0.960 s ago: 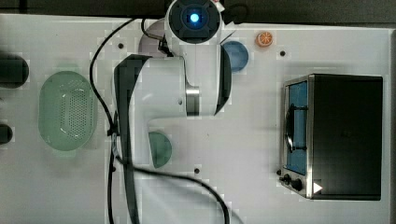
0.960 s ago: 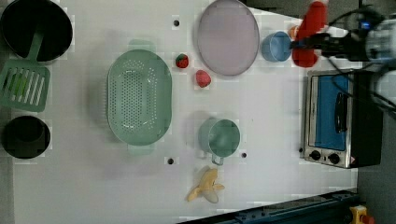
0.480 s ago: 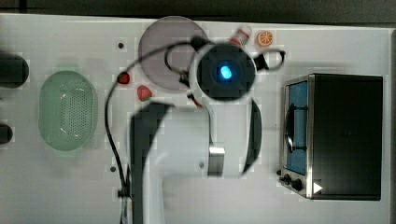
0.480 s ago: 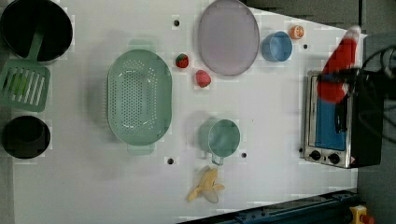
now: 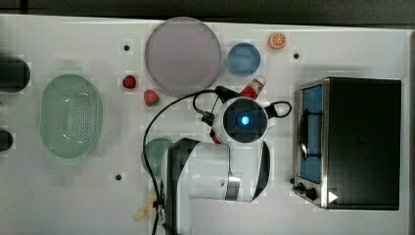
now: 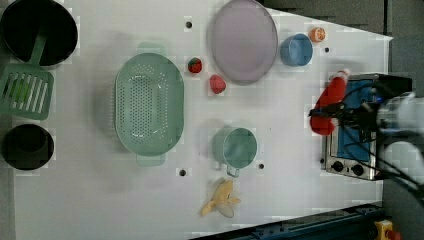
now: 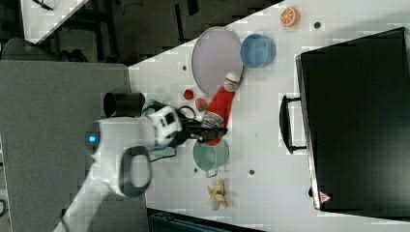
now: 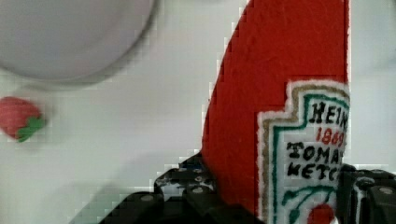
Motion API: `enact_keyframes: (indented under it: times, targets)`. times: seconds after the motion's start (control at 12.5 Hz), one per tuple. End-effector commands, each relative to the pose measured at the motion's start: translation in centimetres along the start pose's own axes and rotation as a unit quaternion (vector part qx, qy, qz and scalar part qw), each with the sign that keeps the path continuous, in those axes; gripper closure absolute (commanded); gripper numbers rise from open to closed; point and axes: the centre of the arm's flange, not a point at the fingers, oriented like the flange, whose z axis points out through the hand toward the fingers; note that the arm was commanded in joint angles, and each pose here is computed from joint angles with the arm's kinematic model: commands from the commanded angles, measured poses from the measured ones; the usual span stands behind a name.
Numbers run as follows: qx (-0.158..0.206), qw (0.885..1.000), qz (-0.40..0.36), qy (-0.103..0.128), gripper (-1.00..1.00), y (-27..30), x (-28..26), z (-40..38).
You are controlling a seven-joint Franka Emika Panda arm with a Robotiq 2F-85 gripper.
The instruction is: Pick ketchup from plate and place it on table.
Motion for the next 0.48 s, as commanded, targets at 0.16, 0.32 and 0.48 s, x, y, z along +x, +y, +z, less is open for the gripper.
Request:
enact_keyframes:
  times: [0.16, 0.32, 0.48]
  targets:
    - [0.006, 1.0, 0.012, 0.012, -0.32, -0.7, -1.2, 5.5]
    - [0.006, 1.0, 0.012, 0.006, -0.74, -0.7, -1.3, 8.1]
    - [0.009, 1.0, 0.009, 0.015, -1.0, -1.1, -0.9, 8.0]
